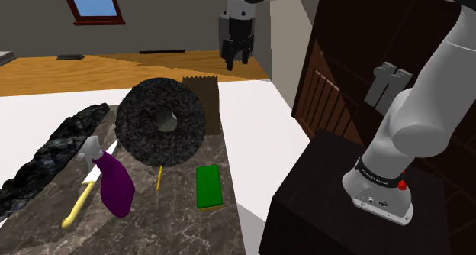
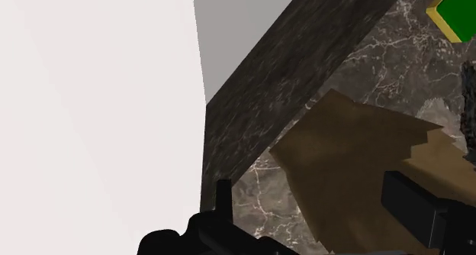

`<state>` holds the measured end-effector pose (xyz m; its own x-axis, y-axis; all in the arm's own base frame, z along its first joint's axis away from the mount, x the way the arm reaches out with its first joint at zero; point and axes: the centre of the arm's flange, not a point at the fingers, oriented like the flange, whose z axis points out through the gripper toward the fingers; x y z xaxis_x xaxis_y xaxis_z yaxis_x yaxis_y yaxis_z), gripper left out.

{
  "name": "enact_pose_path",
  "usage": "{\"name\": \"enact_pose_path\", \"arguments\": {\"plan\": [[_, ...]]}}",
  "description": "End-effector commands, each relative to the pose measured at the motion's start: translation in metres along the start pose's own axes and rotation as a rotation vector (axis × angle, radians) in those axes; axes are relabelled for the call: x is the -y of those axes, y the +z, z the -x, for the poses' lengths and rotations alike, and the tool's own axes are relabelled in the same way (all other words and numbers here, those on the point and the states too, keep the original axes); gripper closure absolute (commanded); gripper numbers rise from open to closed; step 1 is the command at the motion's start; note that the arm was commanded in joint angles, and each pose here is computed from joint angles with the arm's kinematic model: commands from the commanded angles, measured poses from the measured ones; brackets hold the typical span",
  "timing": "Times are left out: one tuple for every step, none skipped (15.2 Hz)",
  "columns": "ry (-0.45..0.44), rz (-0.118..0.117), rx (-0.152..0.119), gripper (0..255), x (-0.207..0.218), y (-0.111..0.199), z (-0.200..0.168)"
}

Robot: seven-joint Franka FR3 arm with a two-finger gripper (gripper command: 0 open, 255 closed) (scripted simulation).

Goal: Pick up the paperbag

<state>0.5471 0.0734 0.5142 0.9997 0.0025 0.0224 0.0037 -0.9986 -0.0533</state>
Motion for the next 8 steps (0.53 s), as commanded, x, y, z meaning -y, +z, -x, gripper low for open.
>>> {"name": "enact_pose_path", "arguments": {"plan": [[0.011,-0.006,0.010,0,0.010,0.013,-0.024],[0.016,-0.009,0.015,0,0.014,0.019,-0.036],[0.021,-0.011,0.020,0,0.019,0.025,-0.047],[0.026,-0.014,0.025,0,0.023,0.032,-0.058],[0.030,-0.017,0.029,0,0.028,0.038,-0.069],[0.035,-0.019,0.034,0,0.032,0.044,-0.081],[0.036,-0.019,0.035,0,0.032,0.045,-0.081],[0.036,-0.019,0.035,0,0.032,0.050,-0.081]]}}
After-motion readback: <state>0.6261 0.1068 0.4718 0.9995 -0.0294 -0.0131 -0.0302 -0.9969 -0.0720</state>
